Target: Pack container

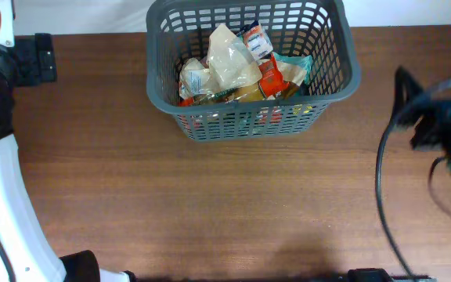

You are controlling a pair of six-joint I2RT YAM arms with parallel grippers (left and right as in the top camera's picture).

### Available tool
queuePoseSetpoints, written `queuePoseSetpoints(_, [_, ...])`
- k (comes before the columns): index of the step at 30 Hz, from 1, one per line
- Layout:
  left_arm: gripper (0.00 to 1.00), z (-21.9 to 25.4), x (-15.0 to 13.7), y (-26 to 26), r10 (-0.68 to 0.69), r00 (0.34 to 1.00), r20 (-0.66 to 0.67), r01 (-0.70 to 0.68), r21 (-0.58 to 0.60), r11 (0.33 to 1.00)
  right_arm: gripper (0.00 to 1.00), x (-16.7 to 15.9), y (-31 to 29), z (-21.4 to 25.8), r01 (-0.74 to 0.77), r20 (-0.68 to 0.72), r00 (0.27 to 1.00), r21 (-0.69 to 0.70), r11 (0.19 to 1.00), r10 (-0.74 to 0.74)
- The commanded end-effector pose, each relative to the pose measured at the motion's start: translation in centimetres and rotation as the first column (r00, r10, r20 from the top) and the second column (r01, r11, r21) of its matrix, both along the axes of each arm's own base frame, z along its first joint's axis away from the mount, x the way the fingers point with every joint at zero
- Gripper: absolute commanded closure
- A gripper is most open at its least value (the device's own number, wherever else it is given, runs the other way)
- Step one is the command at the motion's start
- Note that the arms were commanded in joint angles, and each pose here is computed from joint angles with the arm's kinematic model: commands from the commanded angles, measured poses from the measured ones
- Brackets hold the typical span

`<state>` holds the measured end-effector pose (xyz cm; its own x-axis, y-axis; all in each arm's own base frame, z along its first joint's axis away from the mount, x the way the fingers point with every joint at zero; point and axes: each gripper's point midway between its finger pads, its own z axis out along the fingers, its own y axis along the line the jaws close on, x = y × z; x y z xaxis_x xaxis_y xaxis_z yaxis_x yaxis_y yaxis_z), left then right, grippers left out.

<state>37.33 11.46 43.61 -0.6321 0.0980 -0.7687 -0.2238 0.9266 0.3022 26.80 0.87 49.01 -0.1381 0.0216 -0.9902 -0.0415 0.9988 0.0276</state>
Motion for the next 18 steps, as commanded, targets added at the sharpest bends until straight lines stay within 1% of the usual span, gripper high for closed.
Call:
queuePoseSetpoints(1, [0.01, -0.1, -0.1, 0.2, 0.016, 1.0, 0.001, -0.016, -0.011, 1.0, 0.01, -1.0, 0.0, -5.1, 0.019, -0.002, 1.0, 0.087, 0.996, -0.019])
queuePoseSetpoints(4, [0.01, -0.1, -0.1, 0.2, 0.016, 1.0, 0.002, -0.016, -0.011, 1.0, 0.01, -2.3, -0.5, -9.8, 0.038, 0.061, 0.997, 0.088, 0.995, -0.044])
queuePoseSetpoints(9, [0.01, -0.1, -0.1, 0.2, 0.016, 1.0, 0.002, -0.016, -0.011, 1.0, 0.01, -3.4, -1.3, -16.7, 0.069, 0.094, 0.993, 0.089, 0.994, -0.078])
queuePoseSetpoints(11, [0.01, -0.1, -0.1, 0.2, 0.016, 1.0, 0.002, -0.016, -0.011, 1.0, 0.01, -3.9, -1.6, -22.4, 0.088, 0.06, 0.994, 0.087, 0.992, -0.093])
queuePoseSetpoints(15, [0.01, -0.1, -0.1, 0.2, 0.016, 1.0, 0.001, -0.016, -0.011, 1.0, 0.01, -4.2, -1.7, -26.1, 0.094, 0.042, 0.994, 0.086, 0.992, -0.097])
queuePoseSetpoints(18, [0.01, -0.1, -0.1, 0.2, 0.016, 1.0, 0.002, -0.016, -0.011, 1.0, 0.01, -4.2, -1.7, -27.9, 0.094, 0.031, 0.995, 0.085, 0.992, -0.097])
